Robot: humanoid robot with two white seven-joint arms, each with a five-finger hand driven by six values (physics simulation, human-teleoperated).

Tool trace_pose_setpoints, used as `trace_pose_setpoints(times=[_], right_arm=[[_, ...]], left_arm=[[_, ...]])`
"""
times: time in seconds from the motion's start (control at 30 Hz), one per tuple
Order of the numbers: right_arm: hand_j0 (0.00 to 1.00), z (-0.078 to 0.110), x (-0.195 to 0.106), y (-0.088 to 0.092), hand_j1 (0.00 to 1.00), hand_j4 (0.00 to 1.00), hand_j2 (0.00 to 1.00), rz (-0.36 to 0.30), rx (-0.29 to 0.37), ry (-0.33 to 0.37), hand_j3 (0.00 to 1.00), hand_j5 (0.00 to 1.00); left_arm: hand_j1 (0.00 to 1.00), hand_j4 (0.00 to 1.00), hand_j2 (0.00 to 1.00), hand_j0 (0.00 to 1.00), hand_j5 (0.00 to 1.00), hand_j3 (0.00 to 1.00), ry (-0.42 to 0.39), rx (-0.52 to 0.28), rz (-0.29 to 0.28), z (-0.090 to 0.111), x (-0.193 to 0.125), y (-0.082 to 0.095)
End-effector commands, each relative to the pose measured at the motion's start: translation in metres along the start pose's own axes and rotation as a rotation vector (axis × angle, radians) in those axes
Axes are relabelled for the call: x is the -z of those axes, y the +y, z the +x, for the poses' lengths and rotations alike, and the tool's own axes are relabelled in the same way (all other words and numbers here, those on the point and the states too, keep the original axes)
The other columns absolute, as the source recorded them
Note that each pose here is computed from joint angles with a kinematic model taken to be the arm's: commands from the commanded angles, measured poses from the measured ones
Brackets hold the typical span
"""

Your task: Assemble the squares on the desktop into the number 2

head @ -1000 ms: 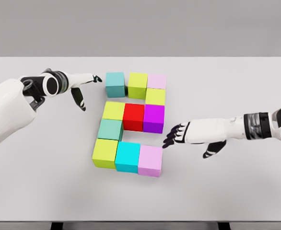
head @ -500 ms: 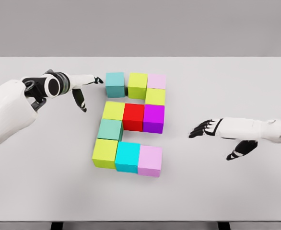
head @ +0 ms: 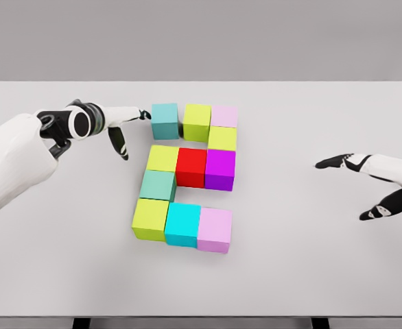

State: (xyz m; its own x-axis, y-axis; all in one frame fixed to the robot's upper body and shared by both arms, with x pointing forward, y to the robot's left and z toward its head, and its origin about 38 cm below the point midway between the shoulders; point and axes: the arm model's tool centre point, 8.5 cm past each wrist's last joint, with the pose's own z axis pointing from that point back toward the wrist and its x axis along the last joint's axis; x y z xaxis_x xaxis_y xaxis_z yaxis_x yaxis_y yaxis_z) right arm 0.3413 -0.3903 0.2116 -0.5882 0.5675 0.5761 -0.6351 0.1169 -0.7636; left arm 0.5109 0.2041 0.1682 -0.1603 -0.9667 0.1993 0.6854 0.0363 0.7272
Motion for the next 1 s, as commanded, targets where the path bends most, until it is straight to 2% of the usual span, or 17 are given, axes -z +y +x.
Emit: trace_pose_setpoints(times=[0.0,0.1,0.2,0.63,0.97], right_arm=[[1.0,0.004,-0.004,-0.008,1.0,1.0,1.0,-0.006,-0.012,0.0,1.0,1.0],[1.0,0.003,-0.006,-0.006,1.0,1.0,1.0,0.0,-0.007,0.009,1.0,1.0],[1.0,0.001,-0.008,0.004,1.0,1.0,1.0,0.022,0.008,0.016,1.0,1.0],[1.0,0.002,-0.006,0.005,1.0,1.0,1.0,0.025,0.005,0.015,1.0,1.0],[1.0,0.004,-0.005,0.005,1.0,1.0,1.0,0.026,0.0,0.008,1.0,1.0]], left_arm=[[1.0,1.0,1.0,1.0,1.0,1.0,-0.002,0.003,0.001,0.001,0.0,0.0],[1.0,1.0,1.0,1.0,1.0,1.0,-0.004,0.003,0.002,0.002,0.0,0.001],[1.0,1.0,1.0,1.0,1.0,1.0,-0.01,0.004,0.002,0.005,0.001,0.0],[1.0,1.0,1.0,1.0,1.0,1.0,-0.01,0.004,0.002,0.005,0.001,0.0],[1.0,1.0,1.0,1.0,1.0,1.0,-0.012,0.003,0.005,-0.004,-0.008,0.002]])
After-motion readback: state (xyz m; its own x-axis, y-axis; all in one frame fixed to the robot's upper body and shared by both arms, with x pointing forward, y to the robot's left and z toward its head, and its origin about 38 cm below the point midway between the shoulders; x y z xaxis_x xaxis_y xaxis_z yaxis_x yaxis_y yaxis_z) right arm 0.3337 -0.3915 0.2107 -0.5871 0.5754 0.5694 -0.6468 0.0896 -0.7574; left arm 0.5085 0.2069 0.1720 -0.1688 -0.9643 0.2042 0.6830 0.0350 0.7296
